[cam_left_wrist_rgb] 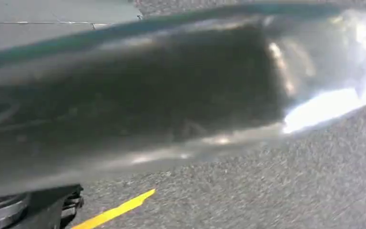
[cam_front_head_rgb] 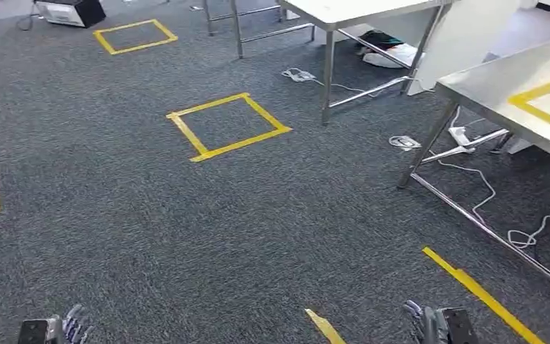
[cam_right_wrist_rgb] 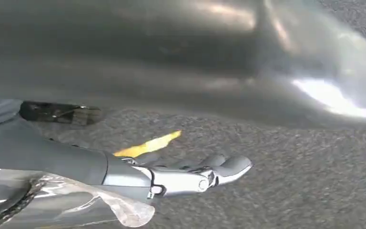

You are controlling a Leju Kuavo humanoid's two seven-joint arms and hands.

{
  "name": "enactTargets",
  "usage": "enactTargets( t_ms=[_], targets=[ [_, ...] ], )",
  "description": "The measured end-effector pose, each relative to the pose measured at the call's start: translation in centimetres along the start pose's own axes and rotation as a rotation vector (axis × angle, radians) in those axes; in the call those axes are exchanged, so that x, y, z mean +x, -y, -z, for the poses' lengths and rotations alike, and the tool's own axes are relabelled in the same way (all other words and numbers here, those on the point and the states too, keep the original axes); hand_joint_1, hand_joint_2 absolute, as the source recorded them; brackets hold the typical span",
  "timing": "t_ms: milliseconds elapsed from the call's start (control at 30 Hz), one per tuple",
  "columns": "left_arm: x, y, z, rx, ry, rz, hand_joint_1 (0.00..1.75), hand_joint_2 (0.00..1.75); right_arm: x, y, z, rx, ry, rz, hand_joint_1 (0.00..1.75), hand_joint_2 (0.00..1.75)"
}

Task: Take the parts from the cabinet and place them on the table.

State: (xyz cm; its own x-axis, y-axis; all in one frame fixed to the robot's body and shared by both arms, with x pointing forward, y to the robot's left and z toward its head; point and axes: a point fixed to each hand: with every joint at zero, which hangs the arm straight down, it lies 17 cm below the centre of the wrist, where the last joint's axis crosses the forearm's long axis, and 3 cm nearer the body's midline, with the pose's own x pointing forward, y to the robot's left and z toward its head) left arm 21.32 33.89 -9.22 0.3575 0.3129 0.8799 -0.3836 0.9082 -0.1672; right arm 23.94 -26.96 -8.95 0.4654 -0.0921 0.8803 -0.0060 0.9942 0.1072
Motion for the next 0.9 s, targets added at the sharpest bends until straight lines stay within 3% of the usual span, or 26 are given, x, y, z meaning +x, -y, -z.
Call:
enactTargets(
  t_ms=[700, 733, 800, 833, 900],
  targets=[
    [0.1, 0.0, -0.1, 0.005, 0.017, 0.020, 0.00, 0.00, 0.4, 0.3, 0.2, -0.009, 0.012, -0.002, 0.00, 0.00],
    [0.4, 0.0, 0.1, 0.007, 0.025, 0.025, 0.00, 1.75, 0.4, 0.3, 0.2, -0.008, 0.013, -0.005, 0.00, 0.00],
    [0.8, 0.5, 0.2, -0.002, 0.041, 0.000, 0.00, 1.75, 0.0, 0.4, -0.1, -0.003, 0.000, -0.012, 0.00, 0.00],
    [1.1, 0.7, 0.3, -0.009, 0.043, -0.071, 0.00, 1.75, -0.2, 0.3, -0.3, 0.006, -0.003, -0.008, 0.00, 1.75],
    [1.2, 0.5, 0.4, 0.005, 0.025, -0.145, 0.00, 1.75, -0.3, 0.1, -0.2, 0.012, -0.018, 0.020, 0.00, 1.75]
  ],
)
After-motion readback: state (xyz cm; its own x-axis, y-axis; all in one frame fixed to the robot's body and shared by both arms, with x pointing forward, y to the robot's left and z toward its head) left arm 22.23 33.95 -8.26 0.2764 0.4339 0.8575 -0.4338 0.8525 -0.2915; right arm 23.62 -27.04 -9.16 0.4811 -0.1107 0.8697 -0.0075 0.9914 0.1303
